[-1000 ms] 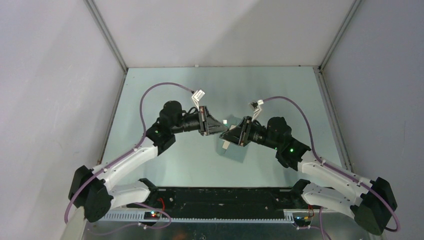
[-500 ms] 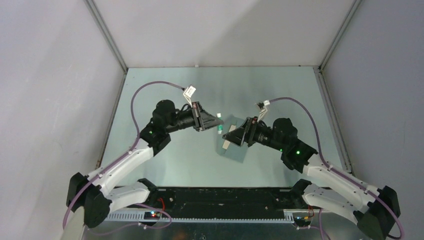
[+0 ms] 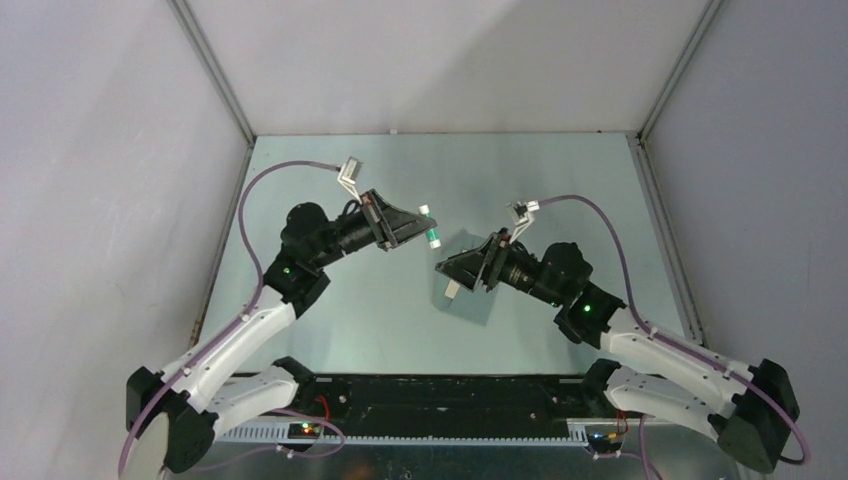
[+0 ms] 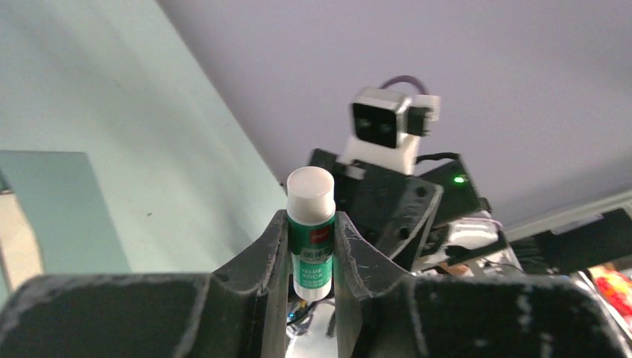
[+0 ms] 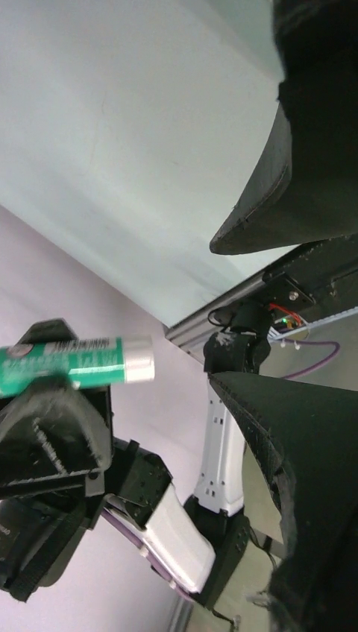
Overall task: Place the letter into the envelope and seal it
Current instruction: Unscrew the solid glue.
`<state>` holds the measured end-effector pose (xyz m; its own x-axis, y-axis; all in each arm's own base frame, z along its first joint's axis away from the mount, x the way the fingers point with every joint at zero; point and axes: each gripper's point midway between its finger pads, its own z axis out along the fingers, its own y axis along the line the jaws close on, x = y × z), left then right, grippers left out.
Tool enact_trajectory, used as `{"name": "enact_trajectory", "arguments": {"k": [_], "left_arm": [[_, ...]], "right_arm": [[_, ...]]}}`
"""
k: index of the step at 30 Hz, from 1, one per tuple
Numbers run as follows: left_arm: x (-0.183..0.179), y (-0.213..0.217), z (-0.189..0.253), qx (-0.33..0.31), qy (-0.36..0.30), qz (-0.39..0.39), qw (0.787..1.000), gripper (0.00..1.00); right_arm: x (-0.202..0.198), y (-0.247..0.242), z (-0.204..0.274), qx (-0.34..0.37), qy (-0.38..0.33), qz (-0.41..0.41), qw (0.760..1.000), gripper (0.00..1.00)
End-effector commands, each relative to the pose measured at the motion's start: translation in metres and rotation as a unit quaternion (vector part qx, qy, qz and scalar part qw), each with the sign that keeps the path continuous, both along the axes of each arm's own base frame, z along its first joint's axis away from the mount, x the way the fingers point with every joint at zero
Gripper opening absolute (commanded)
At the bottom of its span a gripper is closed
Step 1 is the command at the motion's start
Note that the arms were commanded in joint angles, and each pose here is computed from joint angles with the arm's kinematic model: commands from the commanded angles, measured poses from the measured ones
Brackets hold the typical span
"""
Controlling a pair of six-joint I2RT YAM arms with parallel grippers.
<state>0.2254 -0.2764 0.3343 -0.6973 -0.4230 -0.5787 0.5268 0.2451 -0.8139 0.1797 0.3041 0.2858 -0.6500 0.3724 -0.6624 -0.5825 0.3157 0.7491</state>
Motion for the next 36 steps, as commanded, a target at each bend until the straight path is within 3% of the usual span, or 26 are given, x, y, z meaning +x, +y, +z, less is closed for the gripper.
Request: {"name": "enact_trajectory", "arguments": {"k": [1, 17, 23, 36], "left_arm": [[-0.020, -0.004, 0.038, -0.072, -0.036, -0.060, 0.995, 0.00], [-0.040, -0.008, 0.056, -0.130, -0.059, -0.131, 0.981, 0.00], [-0.042, -0.007, 0.057, -0.134, -0.063, -0.136, 0.980, 0.00], [-0.042, -0.008, 0.056, -0.133, -0.063, -0.137, 0.980, 0.00]], "right_arm": [[-0.015, 0.011, 0.042, 0.095, -0.038, 0.061, 0.993, 0.62], [-0.027, 0.002, 0.070, 0.220, -0.028, 0.163, 0.961, 0.61], [-0.033, 0.000, 0.084, 0.274, -0.034, 0.205, 0.939, 0.56], [-0.036, 0.003, 0.092, 0.279, -0.035, 0.224, 0.933, 0.43]]}}
